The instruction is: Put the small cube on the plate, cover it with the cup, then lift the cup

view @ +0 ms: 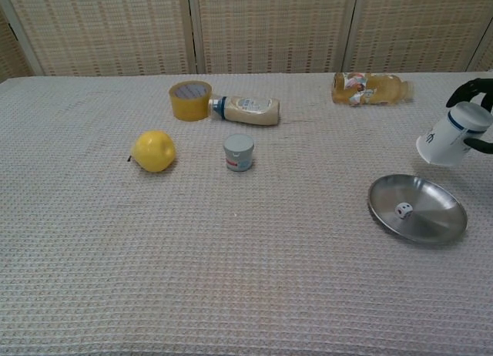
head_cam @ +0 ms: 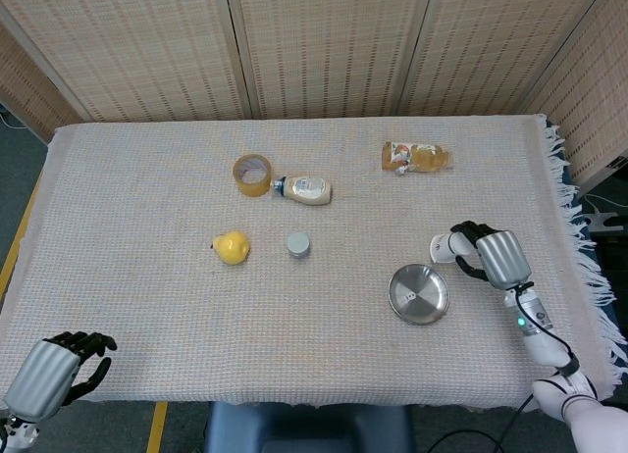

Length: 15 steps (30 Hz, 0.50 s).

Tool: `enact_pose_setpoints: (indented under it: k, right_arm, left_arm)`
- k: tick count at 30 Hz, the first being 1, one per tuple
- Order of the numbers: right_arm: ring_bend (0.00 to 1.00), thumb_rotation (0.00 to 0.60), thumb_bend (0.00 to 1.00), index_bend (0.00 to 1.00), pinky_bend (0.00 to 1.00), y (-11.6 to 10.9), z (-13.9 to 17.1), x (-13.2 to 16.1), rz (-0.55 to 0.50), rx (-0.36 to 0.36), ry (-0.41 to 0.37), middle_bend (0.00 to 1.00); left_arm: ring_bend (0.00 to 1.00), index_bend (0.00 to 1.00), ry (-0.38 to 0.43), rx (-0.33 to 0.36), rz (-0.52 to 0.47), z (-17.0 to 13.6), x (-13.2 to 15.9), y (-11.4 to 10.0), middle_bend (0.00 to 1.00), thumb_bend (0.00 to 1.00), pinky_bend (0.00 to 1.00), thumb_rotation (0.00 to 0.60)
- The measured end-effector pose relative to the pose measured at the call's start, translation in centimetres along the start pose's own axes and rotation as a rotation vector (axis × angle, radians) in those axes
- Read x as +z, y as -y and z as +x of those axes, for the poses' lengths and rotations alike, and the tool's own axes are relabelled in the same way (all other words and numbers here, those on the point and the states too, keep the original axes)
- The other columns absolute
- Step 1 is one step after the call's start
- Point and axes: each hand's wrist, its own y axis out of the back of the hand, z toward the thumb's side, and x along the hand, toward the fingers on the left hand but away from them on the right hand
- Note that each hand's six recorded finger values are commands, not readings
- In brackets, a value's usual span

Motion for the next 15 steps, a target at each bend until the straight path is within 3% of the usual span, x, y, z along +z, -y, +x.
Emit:
enact_pose_setpoints:
  k: [9,15]
  right_arm:
    - [0.45,0.600,0.26,0.66,0.73,0.7,1.6,5.4,-0.197,0.113,-0.104,0.55]
    - [0.45,0.600,0.26,0.66,0.73,0.5,2.9,7.0,-0.202,0.206,-0.129,0.55]
  left_arm:
    - [0.59,0.47,0.000,0.008,-0.003,0.0,0.0,-0.2,0.56,0.43,0.69,0.600]
    - [0.59,0.47,-0.001,0.008,-0.005,0.0,-0.1,-0.2,0.57,0.43,0.69,0.600]
